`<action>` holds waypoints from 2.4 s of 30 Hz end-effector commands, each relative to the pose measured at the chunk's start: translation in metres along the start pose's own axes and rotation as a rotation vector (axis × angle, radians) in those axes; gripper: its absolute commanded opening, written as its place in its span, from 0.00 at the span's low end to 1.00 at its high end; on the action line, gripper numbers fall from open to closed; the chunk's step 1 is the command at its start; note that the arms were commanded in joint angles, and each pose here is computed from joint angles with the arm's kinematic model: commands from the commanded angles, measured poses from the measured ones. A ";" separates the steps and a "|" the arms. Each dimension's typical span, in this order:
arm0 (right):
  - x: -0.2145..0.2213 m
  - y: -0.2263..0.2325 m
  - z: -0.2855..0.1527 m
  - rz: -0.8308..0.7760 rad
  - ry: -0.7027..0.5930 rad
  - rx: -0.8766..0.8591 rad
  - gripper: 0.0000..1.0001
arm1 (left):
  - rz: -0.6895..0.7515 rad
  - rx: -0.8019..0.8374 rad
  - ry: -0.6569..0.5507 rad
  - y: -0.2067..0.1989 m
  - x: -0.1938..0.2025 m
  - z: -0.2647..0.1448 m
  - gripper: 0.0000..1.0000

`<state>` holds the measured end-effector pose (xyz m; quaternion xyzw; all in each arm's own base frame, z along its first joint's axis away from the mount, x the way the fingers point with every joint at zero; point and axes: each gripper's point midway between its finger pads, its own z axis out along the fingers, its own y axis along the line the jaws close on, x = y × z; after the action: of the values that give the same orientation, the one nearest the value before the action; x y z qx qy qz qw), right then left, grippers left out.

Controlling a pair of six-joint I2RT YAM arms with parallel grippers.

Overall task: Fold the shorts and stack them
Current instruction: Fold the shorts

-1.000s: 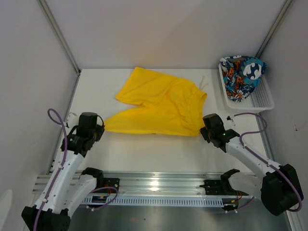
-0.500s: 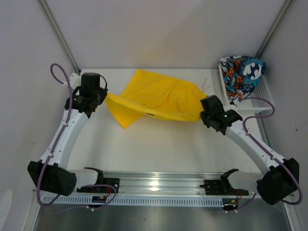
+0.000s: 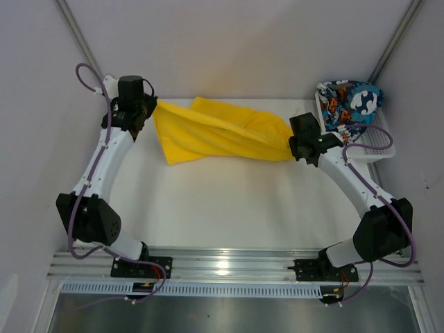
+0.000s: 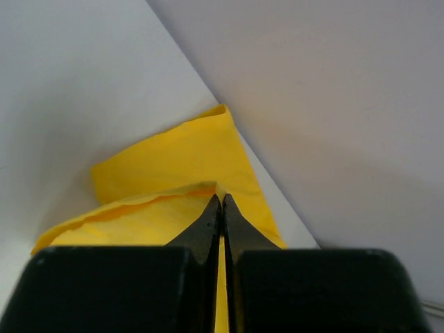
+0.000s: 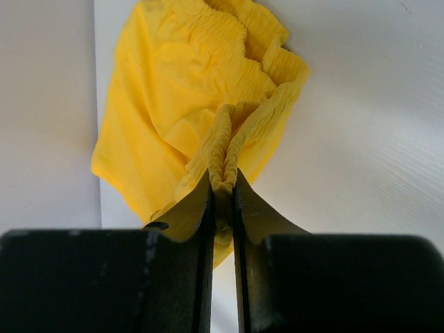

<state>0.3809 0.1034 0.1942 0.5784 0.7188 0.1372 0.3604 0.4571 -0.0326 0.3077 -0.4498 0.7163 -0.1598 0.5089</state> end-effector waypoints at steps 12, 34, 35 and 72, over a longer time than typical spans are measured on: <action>-0.034 0.053 0.047 0.234 -0.085 -0.083 0.00 | -0.003 0.201 -0.041 -0.097 -0.002 0.127 0.00; -0.042 0.189 0.199 0.250 -0.065 -0.348 0.00 | -0.186 0.345 -0.128 -0.098 0.014 0.237 0.00; -0.040 0.194 0.204 0.256 -0.056 -0.369 0.00 | -0.187 0.343 -0.127 -0.095 0.017 0.242 0.00; -0.048 0.240 0.192 -0.287 -0.057 -0.677 0.77 | 0.057 0.319 0.026 -0.083 0.004 0.153 0.92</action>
<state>0.6794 0.0700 0.1971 0.3924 0.6764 0.2725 0.5606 0.6608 -0.0137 0.2640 -0.3939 0.6743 -0.2604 0.5678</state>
